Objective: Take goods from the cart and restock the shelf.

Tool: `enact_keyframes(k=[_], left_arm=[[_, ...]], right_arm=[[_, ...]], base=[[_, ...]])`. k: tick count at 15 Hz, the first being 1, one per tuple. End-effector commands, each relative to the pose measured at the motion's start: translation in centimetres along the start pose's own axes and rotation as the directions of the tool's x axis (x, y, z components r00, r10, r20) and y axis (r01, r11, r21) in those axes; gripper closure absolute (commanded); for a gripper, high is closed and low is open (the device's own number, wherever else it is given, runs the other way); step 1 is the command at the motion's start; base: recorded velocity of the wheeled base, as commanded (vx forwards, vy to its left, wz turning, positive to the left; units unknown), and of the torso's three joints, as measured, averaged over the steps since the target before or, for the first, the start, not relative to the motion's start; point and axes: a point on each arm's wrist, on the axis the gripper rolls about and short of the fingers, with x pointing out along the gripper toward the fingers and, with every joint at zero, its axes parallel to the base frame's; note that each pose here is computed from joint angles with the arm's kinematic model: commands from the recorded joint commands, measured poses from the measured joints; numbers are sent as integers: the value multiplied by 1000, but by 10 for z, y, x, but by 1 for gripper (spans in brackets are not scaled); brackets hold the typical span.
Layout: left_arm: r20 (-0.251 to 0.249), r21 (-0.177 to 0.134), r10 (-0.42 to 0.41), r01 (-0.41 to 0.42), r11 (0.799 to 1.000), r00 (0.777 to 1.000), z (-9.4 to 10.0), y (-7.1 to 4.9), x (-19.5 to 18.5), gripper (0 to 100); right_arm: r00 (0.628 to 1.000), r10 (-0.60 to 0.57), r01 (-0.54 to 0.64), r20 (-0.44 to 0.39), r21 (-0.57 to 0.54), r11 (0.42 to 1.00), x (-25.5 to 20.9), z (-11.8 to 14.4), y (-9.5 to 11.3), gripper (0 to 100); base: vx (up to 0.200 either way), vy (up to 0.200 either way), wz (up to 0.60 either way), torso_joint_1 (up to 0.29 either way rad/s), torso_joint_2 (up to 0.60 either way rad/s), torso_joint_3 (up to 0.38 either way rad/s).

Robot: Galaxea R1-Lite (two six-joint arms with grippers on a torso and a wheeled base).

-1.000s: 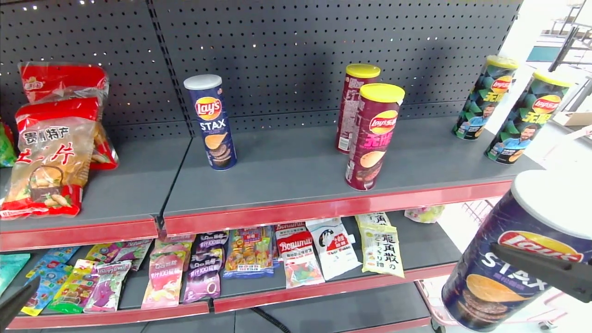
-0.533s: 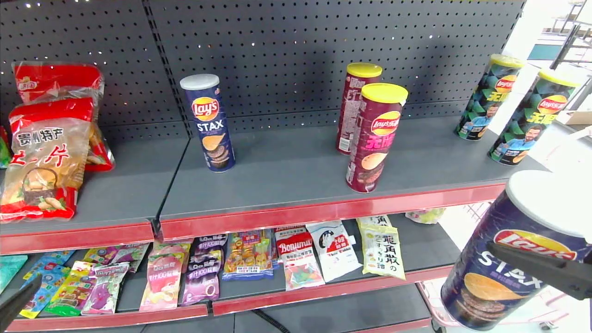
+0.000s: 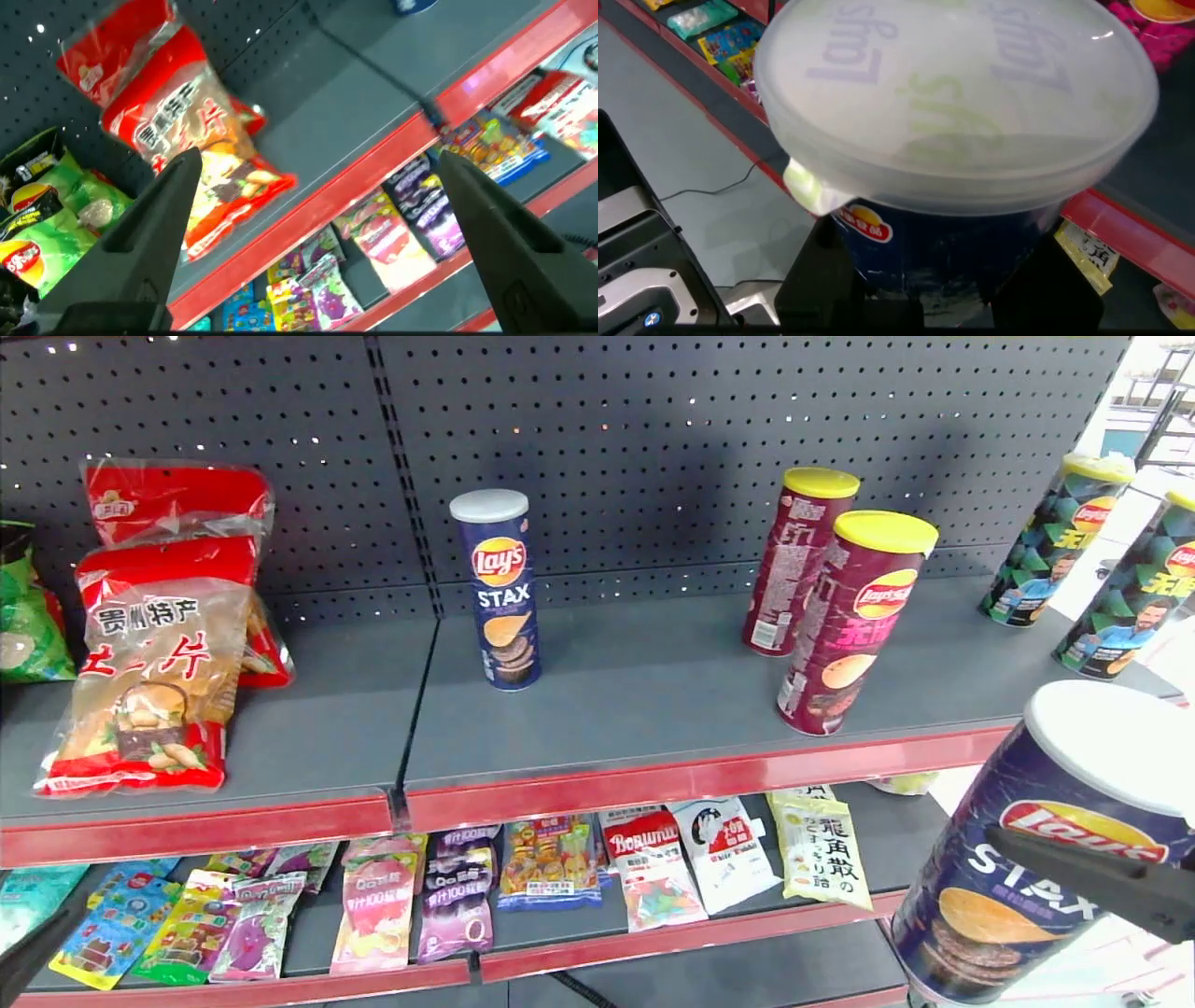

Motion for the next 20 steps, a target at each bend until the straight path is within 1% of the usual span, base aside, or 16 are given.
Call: enact_keyframes(k=[1,5,8,10,11,12,14,18,20], left_arm=[[0,0,1,-1,1000,1000,0,0,0,0],[0,0,-1,1,1000,1000,0,0,0,0],[-1,0,0,0,1000,1000,-1,-1,0,0],[4,7,0,0,1000,1000,-1,0,-1,0],[3,25,3,-3,1000,1000,-1,0,-1,0],[4,30,1,-2,1000,1000,-1,0,-1,0],[-3,32,8,-8,999,1000,-2,0,-1,0],[1,32,3,-3,999,1000,-1,-1,-1,0],[7,33,-2,1,999,1000,-1,0,-1,0]], right_arm=[[1000,1,-1,3,-2,1000,-1,0,0,100],[1000,-1,1,3,-2,1000,-1,0,0,100],[1000,-6,6,18,-4,1000,-2,5,-1,100],[1000,-9,9,24,-9,1000,-7,1,2,100],[1000,-3,3,20,-8,1000,-9,-3,4,100],[1000,-1,1,18,-9,1000,-9,-5,5,100],[1000,-1,2,19,-8,1000,-13,-8,7,100],[1000,-3,3,26,-10,1000,-13,-5,6,100],[1000,-3,4,27,-11,1000,-12,-4,5,100]], base=[[0,200,0,7,2,2],[0,200,0,5,-1,0],[0,200,0,5,2,2],[0,0,0,0,0,0],[0,0,0,0,0,0],[0,0,0,0,0,0],[0,0,0,0,0,0],[200,0,0,-4,5,4],[0,0,0,0,0,0]])
